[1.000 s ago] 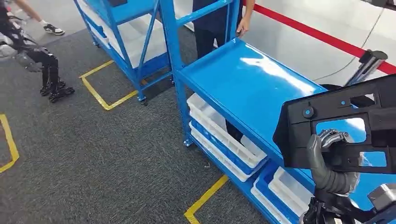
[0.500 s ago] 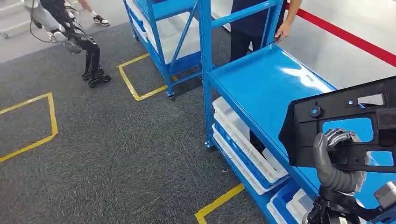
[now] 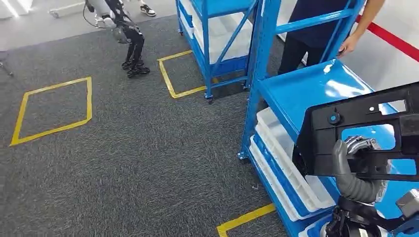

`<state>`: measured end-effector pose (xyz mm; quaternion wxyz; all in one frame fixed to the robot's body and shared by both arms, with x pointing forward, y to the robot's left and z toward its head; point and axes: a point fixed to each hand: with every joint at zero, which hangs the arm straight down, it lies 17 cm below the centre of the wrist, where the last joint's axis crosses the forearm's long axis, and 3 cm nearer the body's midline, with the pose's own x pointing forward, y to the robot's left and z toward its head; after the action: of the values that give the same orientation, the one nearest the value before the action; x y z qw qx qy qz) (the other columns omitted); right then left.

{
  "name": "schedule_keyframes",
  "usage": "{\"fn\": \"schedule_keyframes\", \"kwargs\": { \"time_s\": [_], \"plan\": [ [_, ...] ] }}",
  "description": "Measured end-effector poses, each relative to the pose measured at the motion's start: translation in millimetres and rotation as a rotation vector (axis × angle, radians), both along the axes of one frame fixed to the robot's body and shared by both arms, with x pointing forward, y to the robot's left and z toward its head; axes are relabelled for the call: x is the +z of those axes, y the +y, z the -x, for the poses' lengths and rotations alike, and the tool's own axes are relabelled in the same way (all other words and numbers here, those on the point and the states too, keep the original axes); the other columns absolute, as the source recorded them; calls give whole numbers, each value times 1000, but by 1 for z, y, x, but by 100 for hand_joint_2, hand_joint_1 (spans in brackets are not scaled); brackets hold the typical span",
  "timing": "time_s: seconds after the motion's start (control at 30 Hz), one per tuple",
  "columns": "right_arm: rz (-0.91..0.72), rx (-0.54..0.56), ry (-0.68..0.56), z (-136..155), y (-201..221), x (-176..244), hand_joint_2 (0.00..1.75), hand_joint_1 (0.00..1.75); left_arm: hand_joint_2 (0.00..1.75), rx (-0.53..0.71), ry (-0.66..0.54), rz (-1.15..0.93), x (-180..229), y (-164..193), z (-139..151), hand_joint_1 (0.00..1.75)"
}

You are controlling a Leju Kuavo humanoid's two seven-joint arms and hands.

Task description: Take the parts from the cabinet and place them on the table.

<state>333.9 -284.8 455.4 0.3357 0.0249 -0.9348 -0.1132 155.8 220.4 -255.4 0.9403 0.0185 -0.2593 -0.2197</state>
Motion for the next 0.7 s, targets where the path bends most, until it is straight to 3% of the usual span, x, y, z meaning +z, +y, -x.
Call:
{"fn": "schedule_keyframes", "kwargs": {
  "time_s": [0.7],
  "plan": [
    [-9,-15,19,-1,-7,-7,175,175,175,-3,22,0,-1,-3,3,0]
  ]
}}
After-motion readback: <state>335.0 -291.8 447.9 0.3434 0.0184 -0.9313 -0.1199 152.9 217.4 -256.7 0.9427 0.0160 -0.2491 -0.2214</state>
